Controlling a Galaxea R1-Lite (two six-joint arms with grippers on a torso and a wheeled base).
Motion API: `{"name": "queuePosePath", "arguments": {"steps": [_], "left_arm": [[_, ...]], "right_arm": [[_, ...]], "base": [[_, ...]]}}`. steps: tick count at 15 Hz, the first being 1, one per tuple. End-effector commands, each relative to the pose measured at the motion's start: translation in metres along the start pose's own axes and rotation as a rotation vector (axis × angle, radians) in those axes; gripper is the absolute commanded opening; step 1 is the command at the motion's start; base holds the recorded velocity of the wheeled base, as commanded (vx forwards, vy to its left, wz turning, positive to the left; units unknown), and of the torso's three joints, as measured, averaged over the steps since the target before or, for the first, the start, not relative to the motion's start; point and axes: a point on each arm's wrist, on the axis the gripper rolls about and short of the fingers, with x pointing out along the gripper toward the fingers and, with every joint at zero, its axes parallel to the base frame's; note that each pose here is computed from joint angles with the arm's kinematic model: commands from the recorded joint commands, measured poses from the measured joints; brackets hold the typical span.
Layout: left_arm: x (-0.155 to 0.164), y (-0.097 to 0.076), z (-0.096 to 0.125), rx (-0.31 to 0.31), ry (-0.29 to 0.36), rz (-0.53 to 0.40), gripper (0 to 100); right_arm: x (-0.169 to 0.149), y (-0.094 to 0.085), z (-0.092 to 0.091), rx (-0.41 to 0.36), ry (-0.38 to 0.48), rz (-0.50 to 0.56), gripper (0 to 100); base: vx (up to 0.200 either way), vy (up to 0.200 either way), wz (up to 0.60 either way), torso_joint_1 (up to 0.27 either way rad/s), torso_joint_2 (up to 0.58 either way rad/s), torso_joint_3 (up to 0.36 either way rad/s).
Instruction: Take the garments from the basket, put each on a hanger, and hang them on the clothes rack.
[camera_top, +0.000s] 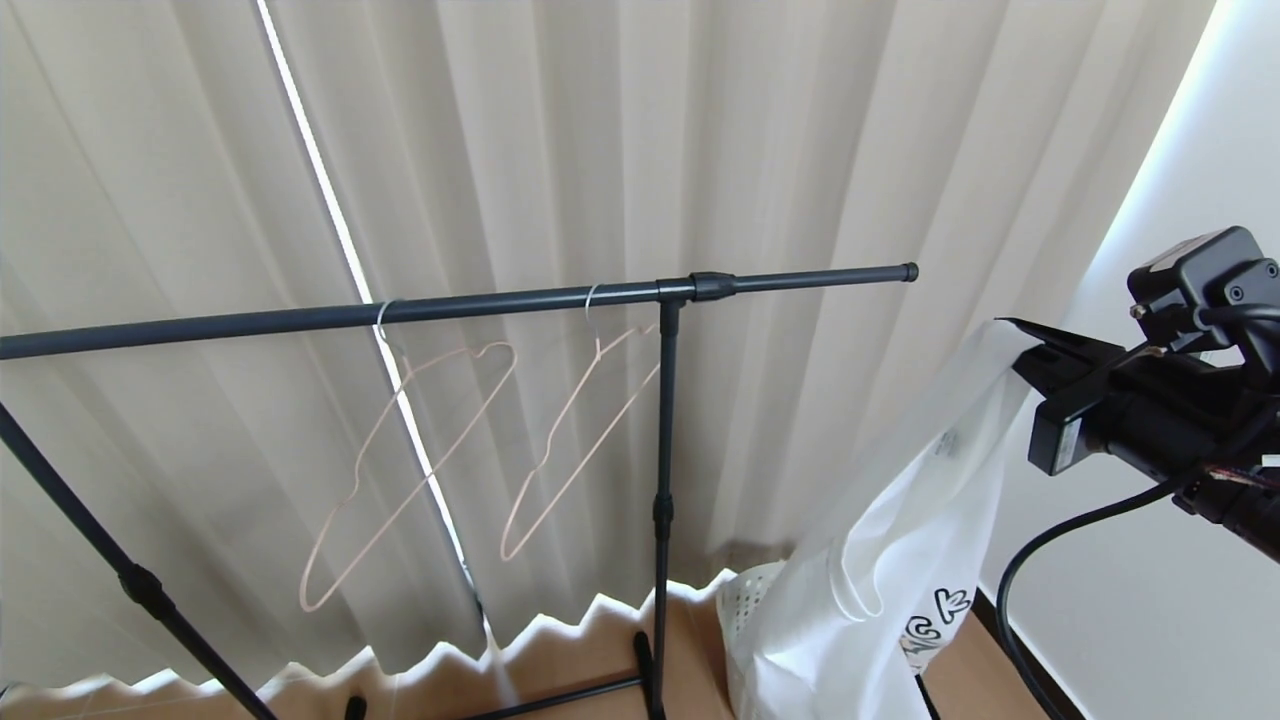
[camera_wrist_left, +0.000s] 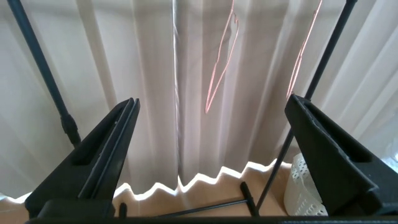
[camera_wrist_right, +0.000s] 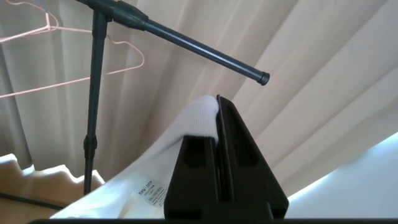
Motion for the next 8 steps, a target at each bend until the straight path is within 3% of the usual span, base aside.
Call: {"name": "queuePosePath", "arguments": {"steps": [1,5,7,8], "left_arm": [[0.0001,0.0,0.0,-0.001,0.001,0.0,100],[0.0001,0.0,0.0,-0.001,0.001,0.0,100],[0.0001,0.0,0.0,-0.001,0.001,-0.001,100],[0.0001,0.0,0.0,-0.001,0.001,-0.001,100]], "right_arm": [[-0.0016,0.0002,-0.0003,-0.002,-0.001,0.001,0],[-0.0057,0.0018,-0.0058,-0.054,0.012,0.008,0],[-0.0047,0.0027,-0.0077,-0.071,0.021,0.012,0],[-0.0047,0.0027,-0.0077,-0.069,0.021,0.012,0]], "base": [[0.0,0.0,0.0,0.173,-0.35,-0.183],[0.0,0.0,0.0,0.156,-0.32,-0.165],[0.0,0.0,0.0,0.011,-0.04,-0.016],[0.0,0.0,0.6,0.002,0.0,-0.002]]}}
